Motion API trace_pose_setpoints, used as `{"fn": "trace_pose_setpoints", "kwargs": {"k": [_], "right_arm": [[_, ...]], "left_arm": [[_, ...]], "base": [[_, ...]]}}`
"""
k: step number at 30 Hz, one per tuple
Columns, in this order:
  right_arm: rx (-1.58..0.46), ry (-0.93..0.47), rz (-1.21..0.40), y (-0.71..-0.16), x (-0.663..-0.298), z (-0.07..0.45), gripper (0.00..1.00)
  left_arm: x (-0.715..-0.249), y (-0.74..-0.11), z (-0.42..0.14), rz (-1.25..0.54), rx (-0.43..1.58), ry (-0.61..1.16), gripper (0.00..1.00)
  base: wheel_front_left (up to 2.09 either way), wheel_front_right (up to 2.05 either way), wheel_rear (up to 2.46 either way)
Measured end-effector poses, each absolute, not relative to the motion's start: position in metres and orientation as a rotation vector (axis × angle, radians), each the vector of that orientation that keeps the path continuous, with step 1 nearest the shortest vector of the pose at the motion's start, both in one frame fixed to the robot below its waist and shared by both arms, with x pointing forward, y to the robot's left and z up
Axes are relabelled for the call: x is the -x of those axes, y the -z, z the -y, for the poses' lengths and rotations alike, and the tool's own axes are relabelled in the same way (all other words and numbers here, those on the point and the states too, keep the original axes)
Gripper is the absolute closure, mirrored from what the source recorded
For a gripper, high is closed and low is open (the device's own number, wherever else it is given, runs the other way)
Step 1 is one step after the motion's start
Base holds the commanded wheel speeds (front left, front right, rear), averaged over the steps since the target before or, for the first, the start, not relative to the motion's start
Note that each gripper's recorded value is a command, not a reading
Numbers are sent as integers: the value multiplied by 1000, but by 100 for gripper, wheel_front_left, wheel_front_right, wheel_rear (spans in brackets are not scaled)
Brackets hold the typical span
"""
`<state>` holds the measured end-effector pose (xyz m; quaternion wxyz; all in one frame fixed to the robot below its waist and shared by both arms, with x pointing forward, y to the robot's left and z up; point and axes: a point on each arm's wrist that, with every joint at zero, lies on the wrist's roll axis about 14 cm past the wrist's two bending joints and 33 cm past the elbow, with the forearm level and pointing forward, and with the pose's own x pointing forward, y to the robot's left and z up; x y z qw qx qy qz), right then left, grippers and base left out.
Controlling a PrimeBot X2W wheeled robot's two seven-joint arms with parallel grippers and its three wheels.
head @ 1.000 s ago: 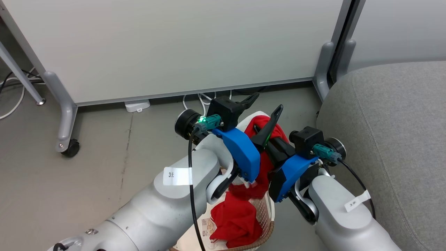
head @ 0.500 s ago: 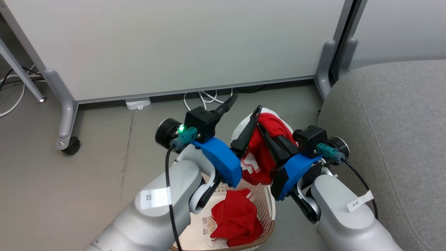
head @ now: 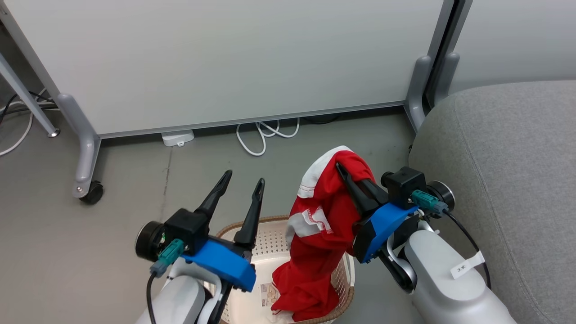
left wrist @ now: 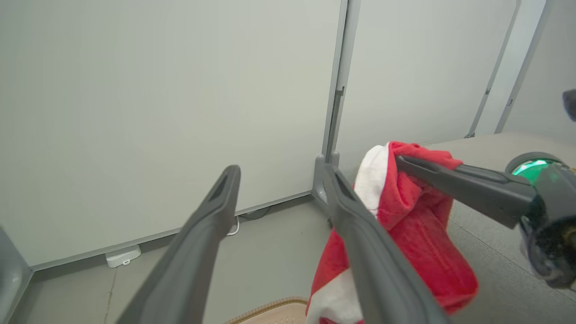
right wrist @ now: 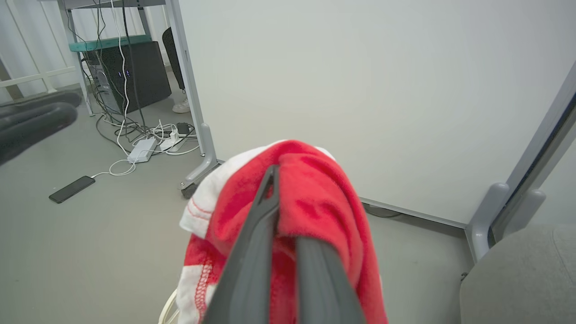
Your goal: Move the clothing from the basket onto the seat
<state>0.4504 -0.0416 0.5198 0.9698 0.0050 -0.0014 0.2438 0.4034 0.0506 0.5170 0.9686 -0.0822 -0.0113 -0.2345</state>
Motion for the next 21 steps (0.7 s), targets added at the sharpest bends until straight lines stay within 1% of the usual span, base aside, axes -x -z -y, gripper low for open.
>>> {"fn": "trace_pose_setpoints", "kwargs": {"k": [11, 21], "right_arm": [[-7, -484, 2, -519, -447, 45, 100], [-8, -477, -2, -518, -447, 47, 100]], "left_arm": [[-380, -493, -86, -9, 180, 371, 0], [-377, -490, -89, -4, 177, 361, 0]], "base": [[0, 0, 0], [0, 0, 0]]}}
